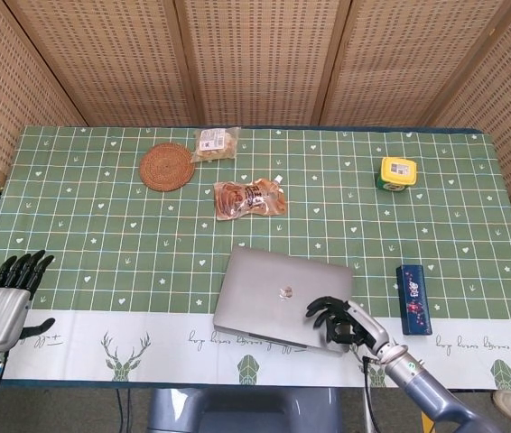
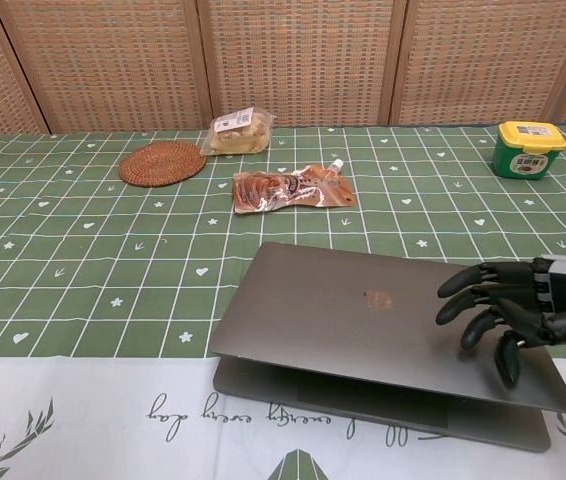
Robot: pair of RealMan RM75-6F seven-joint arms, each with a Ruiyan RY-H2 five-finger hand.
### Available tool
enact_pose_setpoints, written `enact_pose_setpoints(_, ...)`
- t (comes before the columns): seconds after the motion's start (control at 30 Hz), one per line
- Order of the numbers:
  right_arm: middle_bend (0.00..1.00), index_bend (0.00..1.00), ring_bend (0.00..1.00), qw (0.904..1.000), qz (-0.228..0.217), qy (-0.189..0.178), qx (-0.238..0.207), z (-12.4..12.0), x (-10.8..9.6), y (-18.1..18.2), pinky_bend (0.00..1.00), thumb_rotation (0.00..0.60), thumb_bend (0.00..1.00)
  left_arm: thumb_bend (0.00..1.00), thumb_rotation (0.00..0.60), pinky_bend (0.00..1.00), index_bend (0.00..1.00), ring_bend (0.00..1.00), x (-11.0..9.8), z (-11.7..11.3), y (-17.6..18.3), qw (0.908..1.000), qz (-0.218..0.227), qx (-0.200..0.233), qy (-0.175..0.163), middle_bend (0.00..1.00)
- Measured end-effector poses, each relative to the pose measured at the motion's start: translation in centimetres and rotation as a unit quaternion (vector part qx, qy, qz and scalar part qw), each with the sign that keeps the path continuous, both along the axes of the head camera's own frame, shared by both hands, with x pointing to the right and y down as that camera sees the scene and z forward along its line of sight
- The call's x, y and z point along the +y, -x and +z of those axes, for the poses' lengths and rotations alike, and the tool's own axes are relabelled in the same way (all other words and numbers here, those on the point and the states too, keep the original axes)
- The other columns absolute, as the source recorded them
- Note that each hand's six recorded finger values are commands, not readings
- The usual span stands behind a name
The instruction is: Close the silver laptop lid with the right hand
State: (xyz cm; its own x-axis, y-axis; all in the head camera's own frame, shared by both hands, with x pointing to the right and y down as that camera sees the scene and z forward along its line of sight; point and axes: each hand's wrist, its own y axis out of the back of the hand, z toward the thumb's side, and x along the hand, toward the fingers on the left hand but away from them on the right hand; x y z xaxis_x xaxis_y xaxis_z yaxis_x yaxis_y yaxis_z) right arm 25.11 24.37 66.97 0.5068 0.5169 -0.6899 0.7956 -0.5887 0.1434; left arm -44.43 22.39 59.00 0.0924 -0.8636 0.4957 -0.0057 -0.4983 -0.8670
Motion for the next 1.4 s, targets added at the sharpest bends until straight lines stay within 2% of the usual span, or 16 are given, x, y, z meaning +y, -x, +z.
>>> enact_pose_setpoints(0.57, 0.43, 0.36, 0.43, 0.9997, 0.002, 0.023, -0.009, 1.8, 1.7, 0.3, 0.61, 0.600, 0.86, 0.08, 0.600, 0.00, 0.00, 0.00, 0.2, 0.4, 0.1, 0.9999, 0.000, -0.008, 0.011, 0.00)
enact_pose_setpoints(1.0, 0.42, 0.35, 0.43, 0.9997, -0.001, 0.020, -0.016, 1.7, 1.9, 0.5, 0.60, 0.600, 0.84, 0.08, 0.600, 0.00, 0.00, 0.00, 0.2, 0.3, 0.1, 0.9999, 0.000, -0.009, 0.010, 0.00)
enact_pose_setpoints(1.17, 0.32, 0.28, 0.35, 0.9996, 0.009, -0.020, -0.017, 0.5, 0.4, -0.1, 0.48, 0.600, 0.72, 0.08, 0.600, 0.00, 0.00, 0.00, 0.1, 0.2, 0.1, 1.0000, 0.000, -0.007, 0.006, 0.00)
enact_pose_setpoints(1.27, 0.21, 0.22, 0.23, 0.9978, 0.014, -0.064, -0.007, -0.8, -1.1, -1.1, 0.31, 0.600, 0.62, 0.08, 0.600, 0.00, 0.00, 0.00, 0.0, 0.1, 0.1, 1.0000, -0.001, -0.005, 0.003, 0.00)
enact_pose_setpoints(1.4, 0.11, 0.17, 0.13, 0.9911, 0.020, -0.129, 0.029, -2.9, -3.3, -3.6, 0.16, 0.600, 0.54, 0.08, 0.600, 0.00, 0.00, 0.00, 0.0, -0.1, 0.1, 1.0000, -0.003, -0.002, -0.002, 0.00)
